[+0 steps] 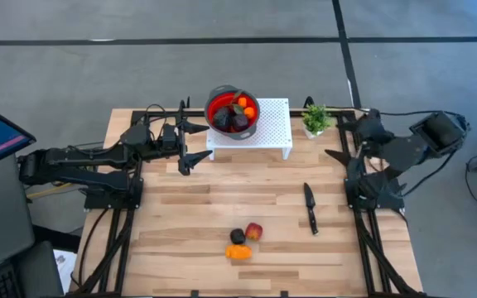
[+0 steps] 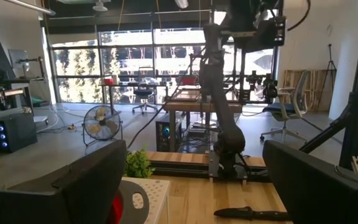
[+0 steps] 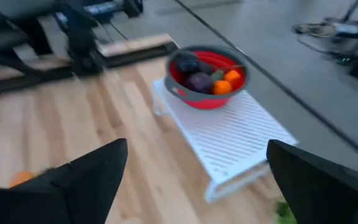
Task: Pick & Place Fruit
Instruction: Put the apple into the strainer bowl on the shelf
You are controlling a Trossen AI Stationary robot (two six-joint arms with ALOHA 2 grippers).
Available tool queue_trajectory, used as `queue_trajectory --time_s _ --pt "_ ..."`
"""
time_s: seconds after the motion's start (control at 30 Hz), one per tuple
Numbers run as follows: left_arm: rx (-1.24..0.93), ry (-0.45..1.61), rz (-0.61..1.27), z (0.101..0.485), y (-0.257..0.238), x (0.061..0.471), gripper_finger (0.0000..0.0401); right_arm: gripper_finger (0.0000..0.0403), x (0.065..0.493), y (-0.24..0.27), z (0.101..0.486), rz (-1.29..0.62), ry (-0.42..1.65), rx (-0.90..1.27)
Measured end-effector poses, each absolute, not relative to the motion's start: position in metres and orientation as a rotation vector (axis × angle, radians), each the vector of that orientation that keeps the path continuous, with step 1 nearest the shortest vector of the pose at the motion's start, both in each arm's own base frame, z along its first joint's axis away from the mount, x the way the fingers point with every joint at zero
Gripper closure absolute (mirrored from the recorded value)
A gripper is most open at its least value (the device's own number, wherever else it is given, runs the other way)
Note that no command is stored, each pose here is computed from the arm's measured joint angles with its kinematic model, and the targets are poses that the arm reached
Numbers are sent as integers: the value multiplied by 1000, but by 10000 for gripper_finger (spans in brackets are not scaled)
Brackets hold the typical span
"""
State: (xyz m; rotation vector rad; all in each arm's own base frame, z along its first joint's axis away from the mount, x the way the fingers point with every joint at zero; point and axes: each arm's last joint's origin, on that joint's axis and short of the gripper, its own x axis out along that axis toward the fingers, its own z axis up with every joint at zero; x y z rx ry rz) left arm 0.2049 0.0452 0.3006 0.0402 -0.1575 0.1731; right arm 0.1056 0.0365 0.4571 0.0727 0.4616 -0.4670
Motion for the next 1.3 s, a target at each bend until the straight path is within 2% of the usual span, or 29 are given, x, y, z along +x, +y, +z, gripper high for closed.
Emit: queue_trajectory --time_s 0.13,0.23,0.4,0.7,0.83,1.03,1.3 --pt "40 -158 173 301 45 205 27 22 97 32 440 -431 376 125" --pt "40 -158 173 301 45 205 27 22 102 32 420 -441 409 32" --pt "40 -157 173 300 45 205 27 22 123 37 392 -483 467 -58" --pt "40 -157 173 301 45 205 27 22 175 51 360 -542 490 -40" --pt "40 -157 173 301 45 205 27 22 200 64 344 -489 555 55" --pt "40 -156 173 301 45 205 27 22 227 80 326 -377 631 9" --pt "40 -156 173 300 45 205 27 22 237 88 316 -320 681 0"
